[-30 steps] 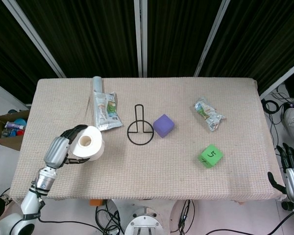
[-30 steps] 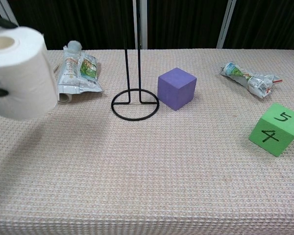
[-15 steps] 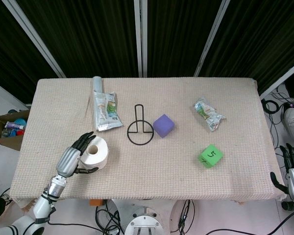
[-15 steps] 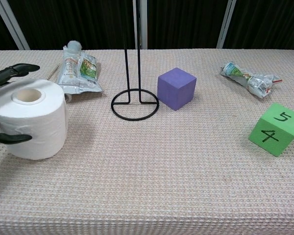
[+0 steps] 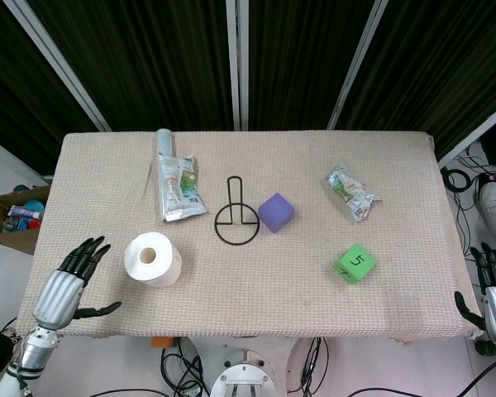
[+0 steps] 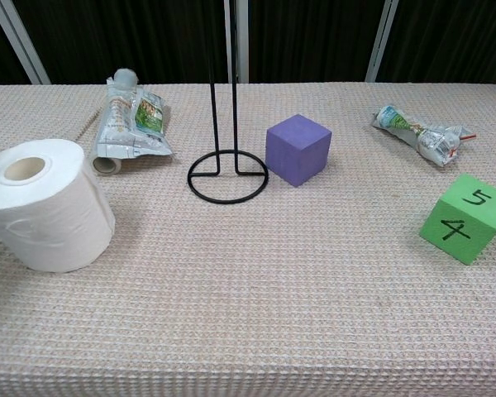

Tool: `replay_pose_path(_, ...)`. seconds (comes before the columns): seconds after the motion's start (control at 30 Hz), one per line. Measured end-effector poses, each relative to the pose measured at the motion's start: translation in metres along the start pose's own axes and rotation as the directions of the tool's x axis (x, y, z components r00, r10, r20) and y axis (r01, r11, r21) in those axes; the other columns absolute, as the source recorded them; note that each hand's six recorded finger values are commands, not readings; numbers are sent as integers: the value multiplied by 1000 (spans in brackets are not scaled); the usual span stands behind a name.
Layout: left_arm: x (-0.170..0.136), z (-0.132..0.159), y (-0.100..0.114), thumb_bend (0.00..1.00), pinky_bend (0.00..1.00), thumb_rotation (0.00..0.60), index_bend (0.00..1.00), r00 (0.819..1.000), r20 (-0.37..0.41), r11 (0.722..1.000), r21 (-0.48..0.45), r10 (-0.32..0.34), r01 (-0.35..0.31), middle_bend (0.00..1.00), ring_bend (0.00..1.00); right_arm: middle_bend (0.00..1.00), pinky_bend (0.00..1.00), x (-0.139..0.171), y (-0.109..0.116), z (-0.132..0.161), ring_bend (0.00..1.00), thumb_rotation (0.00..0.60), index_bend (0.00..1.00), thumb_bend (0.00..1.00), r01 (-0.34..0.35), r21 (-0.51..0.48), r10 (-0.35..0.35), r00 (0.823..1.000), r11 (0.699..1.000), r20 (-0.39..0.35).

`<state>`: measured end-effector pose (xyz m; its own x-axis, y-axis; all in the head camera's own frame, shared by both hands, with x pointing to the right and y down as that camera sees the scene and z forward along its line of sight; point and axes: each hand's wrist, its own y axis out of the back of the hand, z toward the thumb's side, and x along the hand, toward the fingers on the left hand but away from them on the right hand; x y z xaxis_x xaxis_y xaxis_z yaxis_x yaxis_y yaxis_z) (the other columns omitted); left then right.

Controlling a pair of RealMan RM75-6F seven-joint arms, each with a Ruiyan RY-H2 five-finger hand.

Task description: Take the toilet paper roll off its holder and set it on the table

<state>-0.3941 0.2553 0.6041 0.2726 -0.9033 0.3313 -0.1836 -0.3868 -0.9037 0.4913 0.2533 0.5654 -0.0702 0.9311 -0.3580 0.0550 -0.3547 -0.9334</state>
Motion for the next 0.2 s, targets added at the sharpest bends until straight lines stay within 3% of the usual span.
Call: replay_pose_path(0.2,-51,-33,16,61,154,406,0,988,-157,977,212,-1,35,0,0,0,0,0,-8,0,0,600,0,296,-23,3,23,1000,1000,-2)
